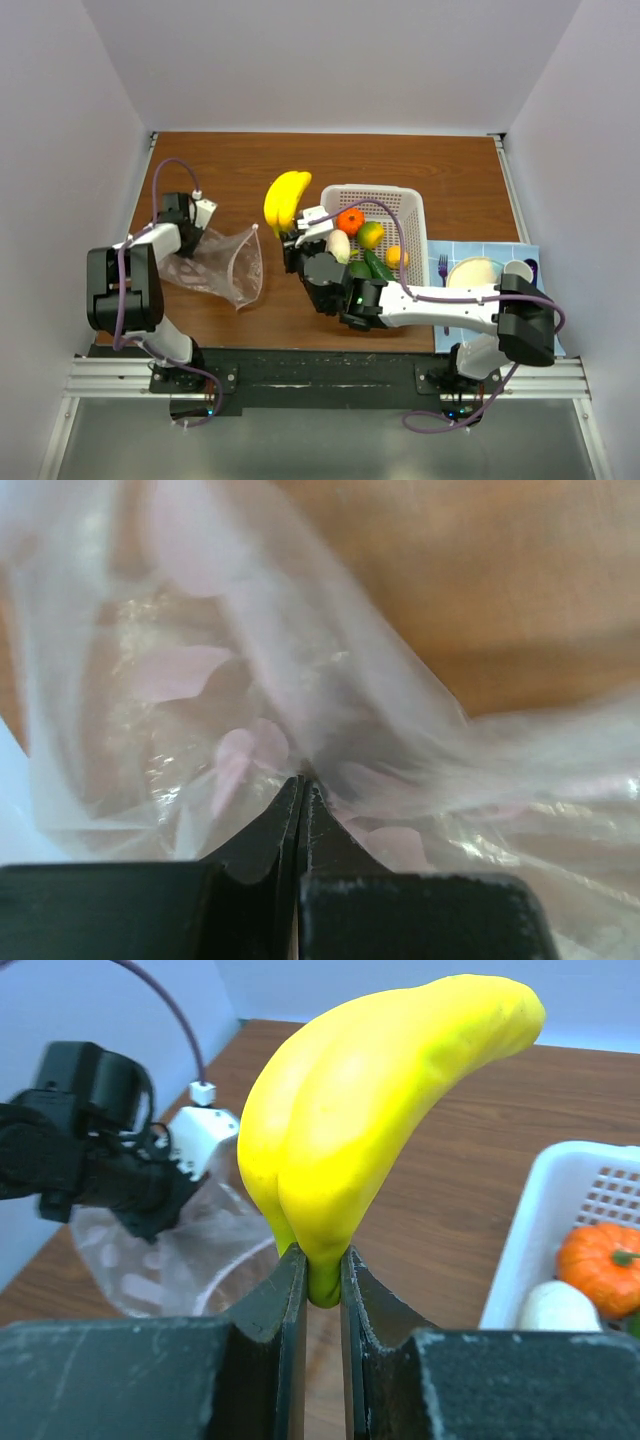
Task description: Open the zip-top bag and remove the fake food
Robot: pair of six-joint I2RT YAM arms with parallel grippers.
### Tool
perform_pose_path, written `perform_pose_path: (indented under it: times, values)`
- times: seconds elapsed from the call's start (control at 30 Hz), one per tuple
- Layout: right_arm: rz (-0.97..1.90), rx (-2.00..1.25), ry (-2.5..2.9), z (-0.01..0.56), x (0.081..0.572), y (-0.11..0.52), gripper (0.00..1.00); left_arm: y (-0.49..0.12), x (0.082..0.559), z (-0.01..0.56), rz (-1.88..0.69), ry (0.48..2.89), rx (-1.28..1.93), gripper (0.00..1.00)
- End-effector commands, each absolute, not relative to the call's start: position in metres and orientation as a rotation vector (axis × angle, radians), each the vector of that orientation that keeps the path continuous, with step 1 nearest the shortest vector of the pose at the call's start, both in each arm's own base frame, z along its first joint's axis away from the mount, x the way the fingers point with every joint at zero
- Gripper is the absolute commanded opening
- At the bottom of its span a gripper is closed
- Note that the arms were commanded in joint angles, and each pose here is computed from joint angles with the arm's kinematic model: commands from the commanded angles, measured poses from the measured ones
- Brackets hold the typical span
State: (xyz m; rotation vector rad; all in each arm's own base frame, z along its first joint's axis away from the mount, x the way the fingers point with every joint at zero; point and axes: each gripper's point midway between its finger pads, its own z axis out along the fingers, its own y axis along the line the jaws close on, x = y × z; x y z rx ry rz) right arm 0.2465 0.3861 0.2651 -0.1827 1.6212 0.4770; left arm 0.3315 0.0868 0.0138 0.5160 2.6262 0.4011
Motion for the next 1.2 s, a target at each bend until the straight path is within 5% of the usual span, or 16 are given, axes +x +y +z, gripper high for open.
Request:
perform_pose_path:
  times: [0.0, 0.07, 0.13, 0.27, 0.3, 0.37, 0.43, 0.53, 0.57, 0.63, 0.67, 0.7, 1.17]
  values:
    - [0.356, -0.093, 1.615, 0.298, 0.256, 0.345, 0.00, 0.073, 0.274, -0.002, 0.257, 2.807, 0.556, 0.00]
    - [0.307, -0.044, 1.648, 0.298, 0.259, 0.323, 0.00, 0.062, 0.276, 0.012, 0.179, 2.795, 0.524, 0.01]
    - [0.267, -0.043, 1.696, 0.288, 0.256, 0.296, 0.00, 0.053, 0.286, 0.035, 0.106, 2.768, 0.469, 0.12]
    - [0.171, 0.024, 1.836, 0.237, 0.254, 0.239, 0.00, 0.028, 0.311, 0.102, -0.051, 2.616, 0.423, 0.55]
    - [0.168, 0.038, 1.846, 0.233, 0.252, 0.229, 0.01, 0.025, 0.322, 0.126, -0.060, 2.556, 0.420, 0.57]
    - [0.118, 0.042, 1.892, 0.214, 0.249, 0.212, 0.05, 0.015, 0.325, 0.162, -0.109, 2.483, 0.423, 0.78]
    - [0.096, 0.038, 1.919, 0.205, 0.248, 0.205, 0.09, 0.010, 0.321, 0.179, -0.134, 2.462, 0.426, 0.80]
    - [0.037, 0.005, 1.970, 0.194, 0.244, 0.198, 0.31, 0.003, 0.310, 0.205, -0.155, 2.410, 0.457, 0.82]
    - [0.025, -0.003, 1.986, 0.193, 0.242, 0.196, 0.52, 0.002, 0.305, 0.207, -0.156, 2.406, 0.468, 0.82]
    - [0.024, -0.007, 2.002, 0.193, 0.240, 0.195, 0.73, 0.000, 0.290, 0.211, -0.142, 2.390, 0.505, 0.82]
    - [0.016, -0.014, 2.013, 0.194, 0.238, 0.193, 0.94, -0.001, 0.281, 0.204, -0.145, 2.400, 0.520, 0.82]
    - [0.019, -0.019, 2.022, 0.195, 0.236, 0.192, 0.99, -0.001, 0.276, 0.202, -0.140, 2.392, 0.537, 0.82]
    - [0.183, -0.158, 2.095, 0.230, 0.206, 0.195, 0.99, -0.023, 0.244, 0.237, -0.128, 2.099, 0.622, 0.87]
